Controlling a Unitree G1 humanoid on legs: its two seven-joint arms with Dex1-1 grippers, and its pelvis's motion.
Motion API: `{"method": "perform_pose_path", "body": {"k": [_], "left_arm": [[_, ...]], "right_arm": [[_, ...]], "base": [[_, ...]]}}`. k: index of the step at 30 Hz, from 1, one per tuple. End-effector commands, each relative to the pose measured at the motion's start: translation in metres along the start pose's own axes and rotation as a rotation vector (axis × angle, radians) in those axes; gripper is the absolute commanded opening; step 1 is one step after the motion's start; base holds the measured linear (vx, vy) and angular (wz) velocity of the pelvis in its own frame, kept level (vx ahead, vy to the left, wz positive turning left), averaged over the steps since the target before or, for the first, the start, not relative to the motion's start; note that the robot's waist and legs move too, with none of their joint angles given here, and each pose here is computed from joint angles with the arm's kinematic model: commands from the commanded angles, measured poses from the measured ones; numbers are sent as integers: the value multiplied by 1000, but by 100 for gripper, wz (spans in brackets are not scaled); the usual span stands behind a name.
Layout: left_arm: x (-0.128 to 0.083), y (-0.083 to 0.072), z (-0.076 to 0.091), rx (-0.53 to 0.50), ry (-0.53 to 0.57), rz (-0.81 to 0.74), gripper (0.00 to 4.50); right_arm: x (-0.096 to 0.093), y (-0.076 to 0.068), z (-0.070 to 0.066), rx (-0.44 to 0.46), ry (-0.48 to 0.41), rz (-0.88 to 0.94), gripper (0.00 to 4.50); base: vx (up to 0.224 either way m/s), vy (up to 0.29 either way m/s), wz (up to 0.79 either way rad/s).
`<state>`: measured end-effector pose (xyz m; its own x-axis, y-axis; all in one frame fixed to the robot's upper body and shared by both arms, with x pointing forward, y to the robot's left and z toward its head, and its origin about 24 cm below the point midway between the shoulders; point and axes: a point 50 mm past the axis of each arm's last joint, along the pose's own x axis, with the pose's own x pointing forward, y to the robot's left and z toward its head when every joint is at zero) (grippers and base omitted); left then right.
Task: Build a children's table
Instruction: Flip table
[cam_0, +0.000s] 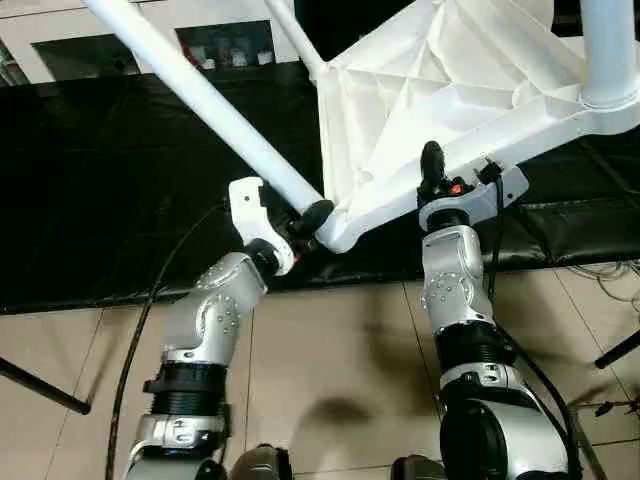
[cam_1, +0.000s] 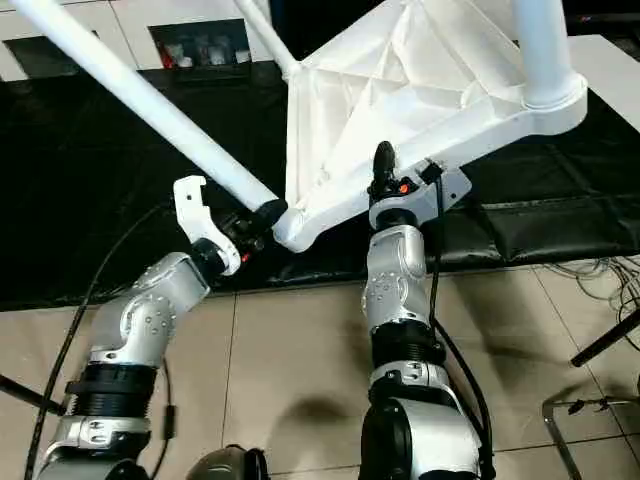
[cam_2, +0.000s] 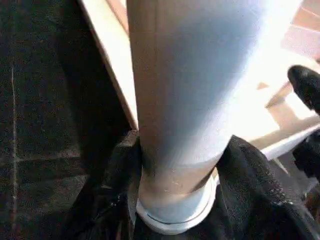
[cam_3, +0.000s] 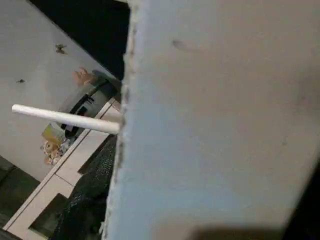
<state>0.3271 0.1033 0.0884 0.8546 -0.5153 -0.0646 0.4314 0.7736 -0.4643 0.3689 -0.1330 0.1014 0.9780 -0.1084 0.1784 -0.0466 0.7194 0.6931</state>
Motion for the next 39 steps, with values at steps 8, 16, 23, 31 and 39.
{"method": "perform_pose_path", "body": {"k": [8,16,23,31,39], "left_arm": [[-24,22,8,215,7,-144,273],[-25,30,3,278,40,-302,318],[-37,31,0,272,40,-353,394],[-61,14,2,395,-21,-345,446],[-75,-6,19,474,-103,-316,450]], "right_arm": [[7,-5,75,-55,-398,-51,200],[6,-4,74,-46,-398,-53,200],[8,-3,84,-81,-436,-49,200],[23,16,112,-372,-479,8,200],[35,38,139,-582,-536,81,196]], "base": [[0,0,0],[0,0,0],[0,0,0],[0,0,0],[0,0,0]]}}
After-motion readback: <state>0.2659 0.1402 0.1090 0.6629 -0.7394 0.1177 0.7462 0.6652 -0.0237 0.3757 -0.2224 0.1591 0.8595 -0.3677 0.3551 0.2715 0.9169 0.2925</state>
